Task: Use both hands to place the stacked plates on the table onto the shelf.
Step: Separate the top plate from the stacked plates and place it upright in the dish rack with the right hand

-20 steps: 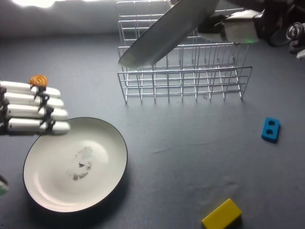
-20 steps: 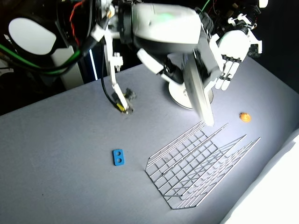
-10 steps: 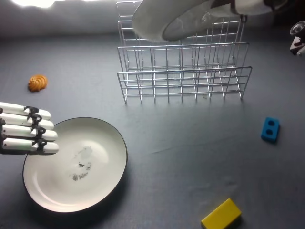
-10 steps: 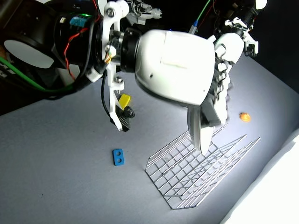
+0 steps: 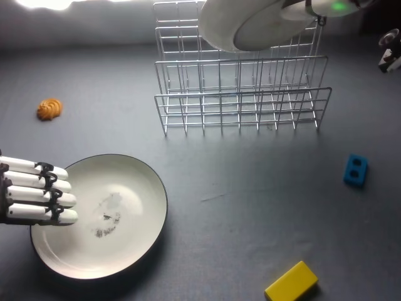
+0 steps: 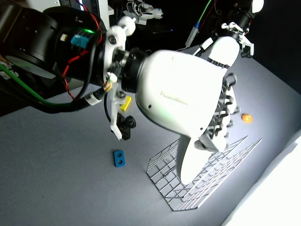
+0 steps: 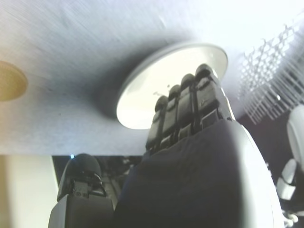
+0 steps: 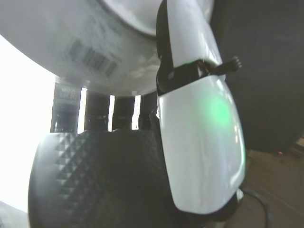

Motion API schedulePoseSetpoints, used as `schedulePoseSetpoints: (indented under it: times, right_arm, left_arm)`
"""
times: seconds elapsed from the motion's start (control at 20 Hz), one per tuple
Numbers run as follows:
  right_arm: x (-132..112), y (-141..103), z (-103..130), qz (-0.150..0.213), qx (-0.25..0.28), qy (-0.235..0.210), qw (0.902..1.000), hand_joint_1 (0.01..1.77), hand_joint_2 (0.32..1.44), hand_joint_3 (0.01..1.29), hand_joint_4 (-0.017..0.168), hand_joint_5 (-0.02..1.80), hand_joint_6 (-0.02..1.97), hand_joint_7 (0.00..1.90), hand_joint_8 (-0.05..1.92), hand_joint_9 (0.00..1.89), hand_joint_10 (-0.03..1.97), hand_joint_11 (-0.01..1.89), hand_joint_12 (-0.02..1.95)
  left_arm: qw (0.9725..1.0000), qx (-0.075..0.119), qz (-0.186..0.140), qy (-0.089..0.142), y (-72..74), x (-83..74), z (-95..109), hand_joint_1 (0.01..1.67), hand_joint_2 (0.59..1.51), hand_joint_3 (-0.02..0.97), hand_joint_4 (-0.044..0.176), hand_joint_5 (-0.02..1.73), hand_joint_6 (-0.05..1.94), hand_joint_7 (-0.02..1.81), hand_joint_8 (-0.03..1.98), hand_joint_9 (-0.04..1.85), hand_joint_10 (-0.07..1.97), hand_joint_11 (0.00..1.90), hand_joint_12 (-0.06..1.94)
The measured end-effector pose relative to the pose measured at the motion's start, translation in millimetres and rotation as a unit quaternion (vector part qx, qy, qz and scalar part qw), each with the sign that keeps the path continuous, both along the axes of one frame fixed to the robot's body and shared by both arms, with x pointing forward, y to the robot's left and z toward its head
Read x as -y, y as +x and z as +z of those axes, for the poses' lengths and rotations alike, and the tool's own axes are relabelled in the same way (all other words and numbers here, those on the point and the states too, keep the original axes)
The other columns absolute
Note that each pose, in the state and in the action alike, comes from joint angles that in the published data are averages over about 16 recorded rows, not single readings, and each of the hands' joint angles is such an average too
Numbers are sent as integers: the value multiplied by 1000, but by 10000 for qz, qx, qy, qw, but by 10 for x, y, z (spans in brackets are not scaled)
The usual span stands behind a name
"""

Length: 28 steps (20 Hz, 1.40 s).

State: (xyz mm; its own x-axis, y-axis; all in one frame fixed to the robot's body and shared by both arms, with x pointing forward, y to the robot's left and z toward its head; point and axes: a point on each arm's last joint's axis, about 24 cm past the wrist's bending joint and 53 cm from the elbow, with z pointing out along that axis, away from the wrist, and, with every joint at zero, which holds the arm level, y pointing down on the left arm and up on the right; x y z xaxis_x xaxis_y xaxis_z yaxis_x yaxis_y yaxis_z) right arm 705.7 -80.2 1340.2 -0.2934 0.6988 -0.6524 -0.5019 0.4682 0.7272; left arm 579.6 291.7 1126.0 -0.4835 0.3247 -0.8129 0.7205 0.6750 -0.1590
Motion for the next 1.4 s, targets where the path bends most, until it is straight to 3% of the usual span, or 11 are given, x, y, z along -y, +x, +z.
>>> schedulePoseSetpoints:
  times: [0.65,1.05,1.4]
  right_arm:
    - [27,371,-326,-182,-814,444,9955,1352,991,14,-6,857,1079,1008,910,1001,1054,866,1083]
    - [1,442,-526,-208,-1227,646,9901,1358,997,13,-6,860,1081,993,925,993,1069,852,1099]
    - [-3,467,-709,-249,-1417,622,9876,1365,1006,13,-5,845,1101,960,973,952,1122,817,1136]
  left_arm:
    - [9989,-135,447,-54,50,-8,-99,17,1156,15,-1,22,19,23,10,19,7,15,-3]
    - [9980,-316,552,-37,-22,28,-209,17,1159,15,-3,14,17,14,7,17,8,15,-16]
    - [9963,-392,722,-257,-29,102,-199,17,1159,15,-2,13,17,18,7,18,7,15,-11]
